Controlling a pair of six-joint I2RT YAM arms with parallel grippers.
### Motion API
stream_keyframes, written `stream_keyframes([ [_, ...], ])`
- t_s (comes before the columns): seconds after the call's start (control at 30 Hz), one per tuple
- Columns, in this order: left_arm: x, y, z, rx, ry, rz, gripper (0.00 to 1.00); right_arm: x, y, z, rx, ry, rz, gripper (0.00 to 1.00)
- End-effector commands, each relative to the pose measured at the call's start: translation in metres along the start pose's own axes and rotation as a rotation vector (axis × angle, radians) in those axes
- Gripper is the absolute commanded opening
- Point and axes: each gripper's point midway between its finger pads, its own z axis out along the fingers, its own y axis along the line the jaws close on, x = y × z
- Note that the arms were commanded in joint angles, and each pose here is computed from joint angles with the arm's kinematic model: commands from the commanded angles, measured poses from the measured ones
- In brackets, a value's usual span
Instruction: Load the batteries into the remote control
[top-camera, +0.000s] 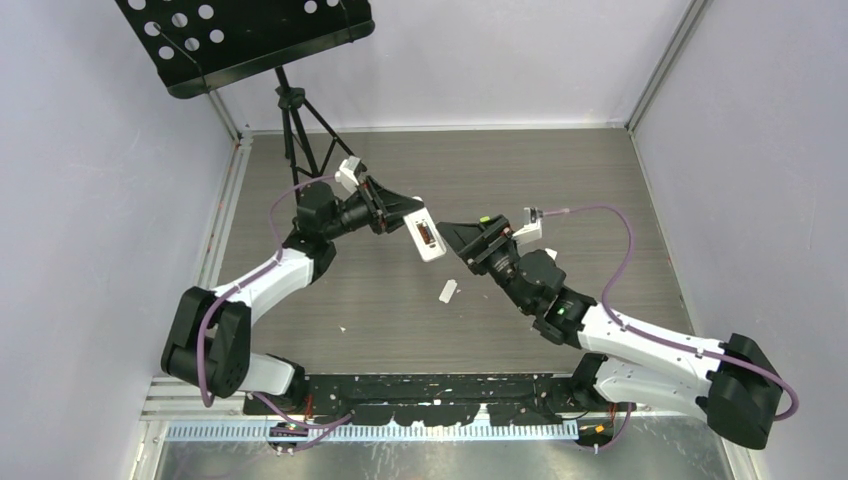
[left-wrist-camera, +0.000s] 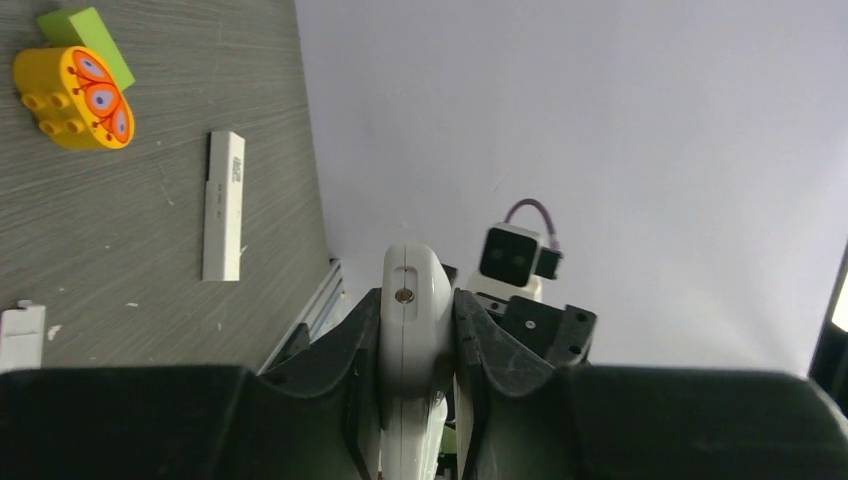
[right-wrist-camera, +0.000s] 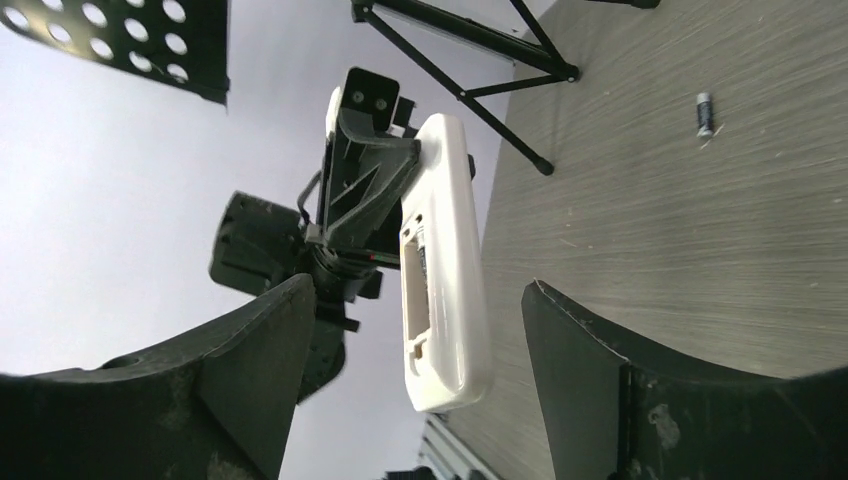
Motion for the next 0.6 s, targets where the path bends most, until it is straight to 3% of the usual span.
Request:
stream_keyframes([
  [0.0, 0.001, -0.024, -0.004, 0.008, 0.025, 0.196, 0.0, -0.004, 0.013, -0.004, -0.013, 0.045, -0.253, 0.8],
  [0.2, 0.014, -0.035, -0.011, -0.023, 0.148, 0.421, 0.0, 0.0, 0.009, -0.002, 0.095, 0.142, -0.443, 0.68],
  [0.33, 0.026, -0.036, -0.018, -0.022, 0.229, 0.474, 0.0, 0.005, 0.018, -0.005, 0.017, 0.181, -0.53, 0.68],
  [0.57, 0.032, -0.043, -0.021, 0.013, 0.257, 0.503, 0.0, 0.026, 0.025, -0.003, -0.046, 0.3, -0.593, 0.65],
])
